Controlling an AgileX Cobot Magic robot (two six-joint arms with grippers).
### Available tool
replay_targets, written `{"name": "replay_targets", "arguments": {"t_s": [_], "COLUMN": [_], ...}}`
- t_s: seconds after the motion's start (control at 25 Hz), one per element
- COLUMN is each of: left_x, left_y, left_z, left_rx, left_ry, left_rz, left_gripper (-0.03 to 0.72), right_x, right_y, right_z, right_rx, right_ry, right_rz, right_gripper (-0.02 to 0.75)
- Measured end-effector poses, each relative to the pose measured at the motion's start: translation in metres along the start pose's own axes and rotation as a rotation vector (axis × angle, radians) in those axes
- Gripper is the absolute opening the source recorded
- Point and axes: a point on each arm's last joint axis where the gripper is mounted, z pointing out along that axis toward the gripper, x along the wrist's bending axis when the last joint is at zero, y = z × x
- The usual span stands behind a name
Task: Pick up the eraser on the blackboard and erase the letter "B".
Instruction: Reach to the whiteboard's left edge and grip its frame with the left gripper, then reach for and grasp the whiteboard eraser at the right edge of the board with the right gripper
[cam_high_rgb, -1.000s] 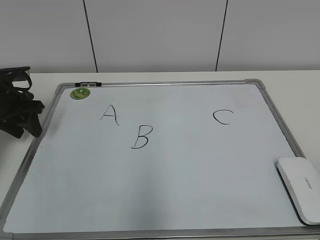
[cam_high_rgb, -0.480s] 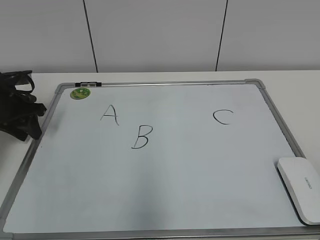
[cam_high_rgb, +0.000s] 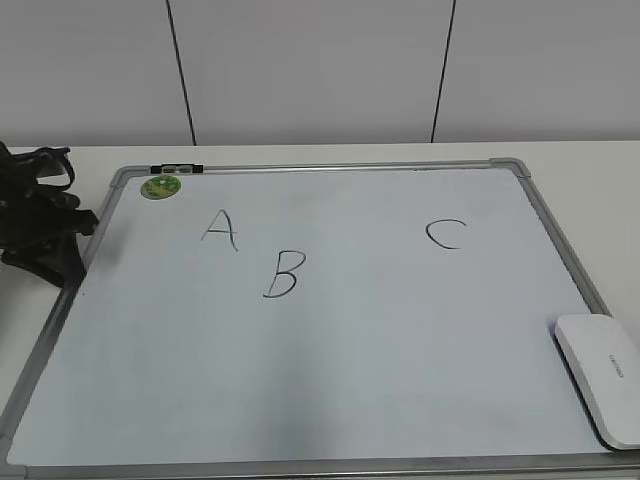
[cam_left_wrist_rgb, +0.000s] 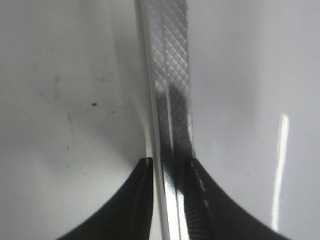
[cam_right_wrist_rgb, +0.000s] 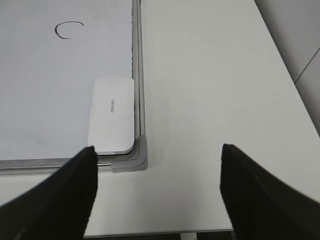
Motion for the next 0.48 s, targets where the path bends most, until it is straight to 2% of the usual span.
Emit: {"name": "replay_targets", "arguments": {"t_s": [0.16,0.48], "left_x": [0.0002,-0.0002], "left_y": [0.0007,0.0005], "left_z": [-0.0008,-0.0003], "left_rx": [0.002,0.005], "left_ry": [-0.006,-0.012], "left_rz": [-0.006,-0.013], "left_gripper": [0.043,0.034], "right_x": [0.0000,-0.0002], "right_y": [0.0000,0.0009], "right_z": [0.0000,-0.0012], "right_rx": [0.000,-0.005], "right_ry": [0.000,0.000], "right_rz": [0.000,0.001], "right_gripper": [0.568,0.568]}}
